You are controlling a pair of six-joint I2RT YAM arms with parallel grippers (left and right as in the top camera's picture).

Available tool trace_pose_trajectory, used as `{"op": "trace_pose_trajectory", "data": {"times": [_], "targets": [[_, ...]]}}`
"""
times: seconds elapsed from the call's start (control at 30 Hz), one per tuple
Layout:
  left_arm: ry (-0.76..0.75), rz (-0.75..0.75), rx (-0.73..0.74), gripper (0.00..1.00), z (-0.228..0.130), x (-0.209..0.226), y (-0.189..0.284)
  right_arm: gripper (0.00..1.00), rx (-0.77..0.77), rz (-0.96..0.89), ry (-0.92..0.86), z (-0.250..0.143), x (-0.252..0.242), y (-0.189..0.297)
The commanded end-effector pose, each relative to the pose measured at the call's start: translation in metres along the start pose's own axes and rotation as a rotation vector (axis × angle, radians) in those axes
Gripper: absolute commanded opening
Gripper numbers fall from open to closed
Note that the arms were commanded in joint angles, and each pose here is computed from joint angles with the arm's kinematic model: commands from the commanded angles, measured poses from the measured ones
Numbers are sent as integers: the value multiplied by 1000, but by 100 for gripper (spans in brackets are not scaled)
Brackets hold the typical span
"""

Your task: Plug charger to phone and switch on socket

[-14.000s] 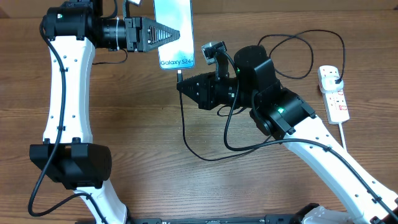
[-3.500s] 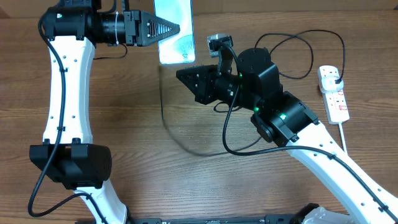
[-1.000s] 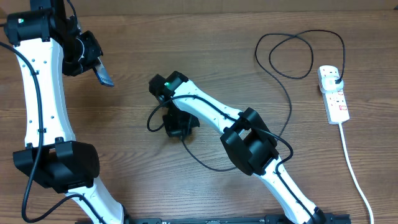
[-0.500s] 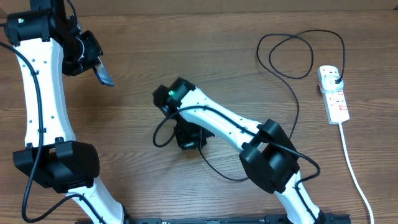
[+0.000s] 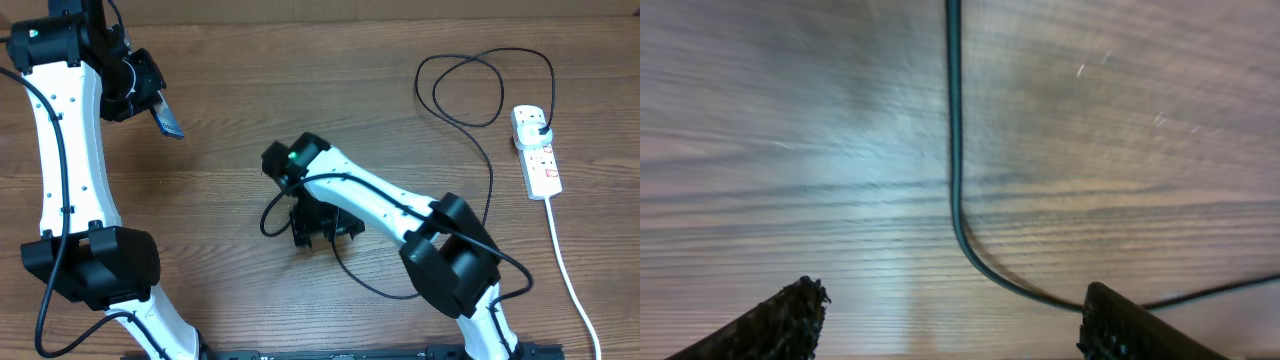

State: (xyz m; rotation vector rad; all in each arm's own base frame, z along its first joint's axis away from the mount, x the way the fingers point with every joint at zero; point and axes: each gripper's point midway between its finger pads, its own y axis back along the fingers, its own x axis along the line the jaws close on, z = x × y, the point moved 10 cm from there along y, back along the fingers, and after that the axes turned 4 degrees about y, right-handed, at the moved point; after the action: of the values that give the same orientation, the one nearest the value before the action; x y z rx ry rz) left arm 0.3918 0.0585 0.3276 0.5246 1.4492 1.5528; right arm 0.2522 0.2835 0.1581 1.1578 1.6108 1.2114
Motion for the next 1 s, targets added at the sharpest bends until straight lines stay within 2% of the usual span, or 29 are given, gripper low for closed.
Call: {"op": "trace_pose_trajectory", "data": {"times": [0.0, 0.1, 0.2, 0.3, 0.37, 0.53, 0.8, 0.97], "targets": [[-11, -31, -40, 4, -3, -2, 17, 83, -165, 97, 29, 24, -8, 29], [-13, -61, -28, 4, -4, -4, 17, 71, -299, 170, 8, 49, -9, 34], [-14, -79, -18, 4, -4, -6, 17, 63, -382, 176, -39, 68, -21, 32], [-68, -128, 3, 4, -6, -9, 17, 53, -378, 161, -65, 81, -29, 18], [-68, -144, 5, 4, -6, -10, 18, 38, -354, 150, -64, 86, -27, 5], [-68, -144, 5, 4, -6, -10, 18, 28, -287, 114, -44, 93, -24, -25], [-68, -145, 2, 4, -6, -10, 18, 28, -222, 83, -15, 94, -24, -45], [-68, -144, 2, 4, -6, -10, 18, 18, -238, 89, -14, 97, -23, -49]]}}
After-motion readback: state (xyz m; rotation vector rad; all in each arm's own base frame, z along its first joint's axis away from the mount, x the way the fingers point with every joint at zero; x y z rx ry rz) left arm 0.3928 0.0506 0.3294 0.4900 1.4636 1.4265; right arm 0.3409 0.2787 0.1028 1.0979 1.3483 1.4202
